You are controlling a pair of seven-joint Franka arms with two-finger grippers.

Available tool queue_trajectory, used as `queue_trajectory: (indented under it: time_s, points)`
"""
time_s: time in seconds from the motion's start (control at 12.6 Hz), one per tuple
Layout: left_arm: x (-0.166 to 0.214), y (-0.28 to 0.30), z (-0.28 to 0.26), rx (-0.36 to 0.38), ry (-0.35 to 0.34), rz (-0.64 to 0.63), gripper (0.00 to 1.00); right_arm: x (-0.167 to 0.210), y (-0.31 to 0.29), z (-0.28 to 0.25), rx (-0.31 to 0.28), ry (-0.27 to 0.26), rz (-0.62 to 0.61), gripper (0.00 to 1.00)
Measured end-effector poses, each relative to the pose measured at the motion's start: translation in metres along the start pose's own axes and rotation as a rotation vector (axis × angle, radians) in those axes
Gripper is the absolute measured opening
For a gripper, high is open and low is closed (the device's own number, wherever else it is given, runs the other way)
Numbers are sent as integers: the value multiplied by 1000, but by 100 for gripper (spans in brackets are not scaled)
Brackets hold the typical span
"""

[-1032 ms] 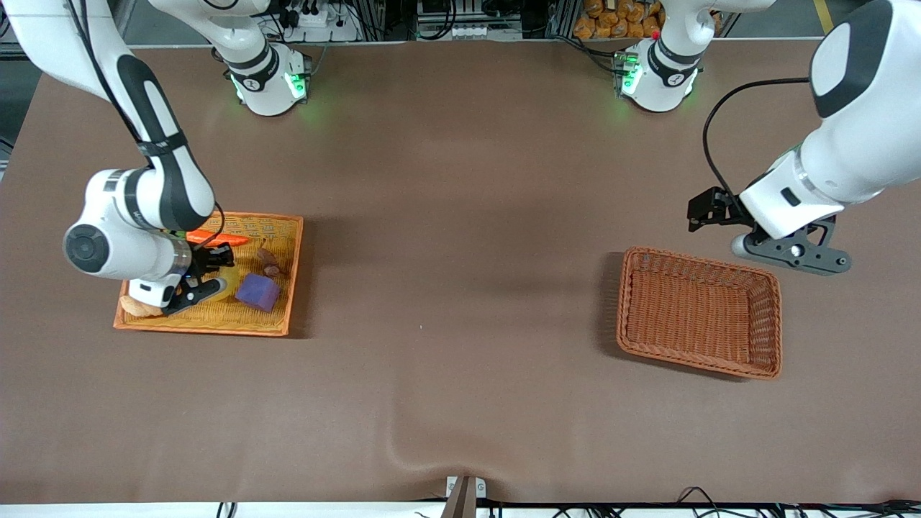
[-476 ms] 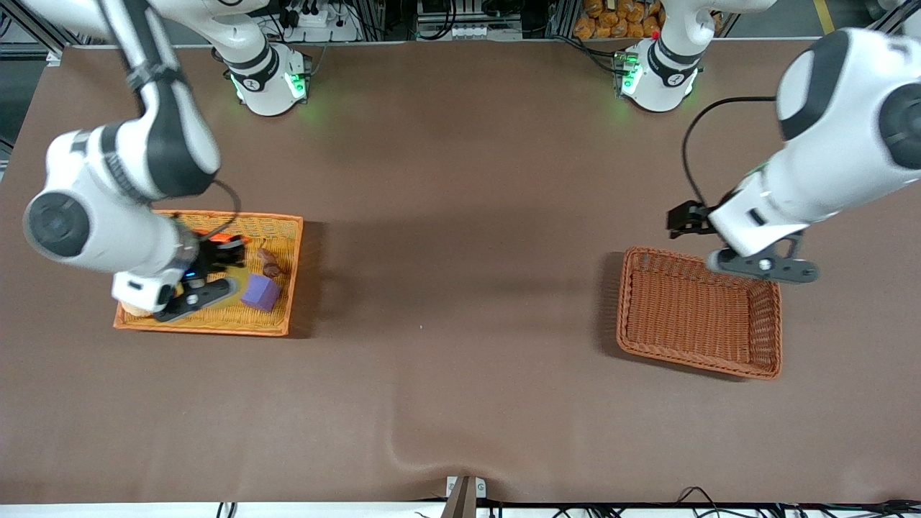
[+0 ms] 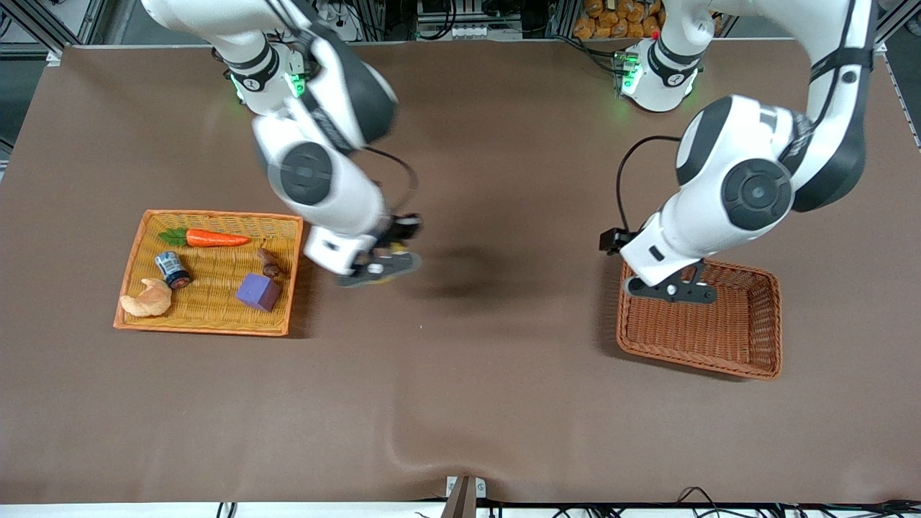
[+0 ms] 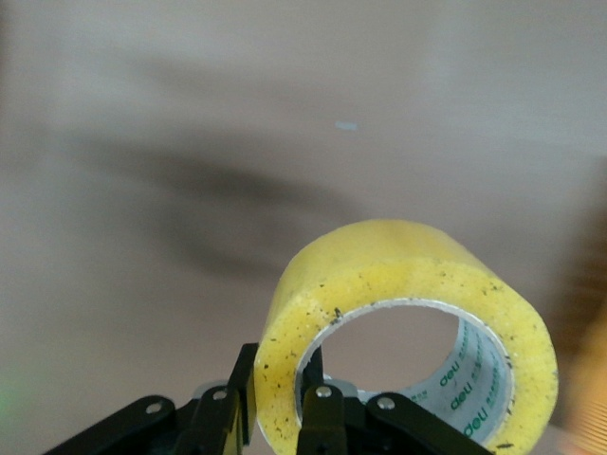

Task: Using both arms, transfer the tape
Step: 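Lift the tape with the right gripper while the left gripper approaches, then set the tape roll down on the table between the grippers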

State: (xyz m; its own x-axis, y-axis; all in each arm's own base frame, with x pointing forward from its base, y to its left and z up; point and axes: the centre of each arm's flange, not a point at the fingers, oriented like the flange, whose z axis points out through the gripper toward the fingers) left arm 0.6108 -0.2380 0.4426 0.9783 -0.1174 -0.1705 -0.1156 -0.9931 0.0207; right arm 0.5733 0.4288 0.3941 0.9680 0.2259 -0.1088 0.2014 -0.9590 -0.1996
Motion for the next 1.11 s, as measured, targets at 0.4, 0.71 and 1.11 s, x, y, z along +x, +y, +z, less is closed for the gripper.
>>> queue_trajectory:
  time_s: [0.4,0.71,1.11]
  points:
    - [20,1,32,-4,15,-9,100,16,-83,175,50,97,-3,22]
    - [24,2,36,-6,24,-10,100,23,-95,169,53,104,18,36]
    - [28,2,41,-10,37,-27,100,35,-42,67,-33,38,83,92]
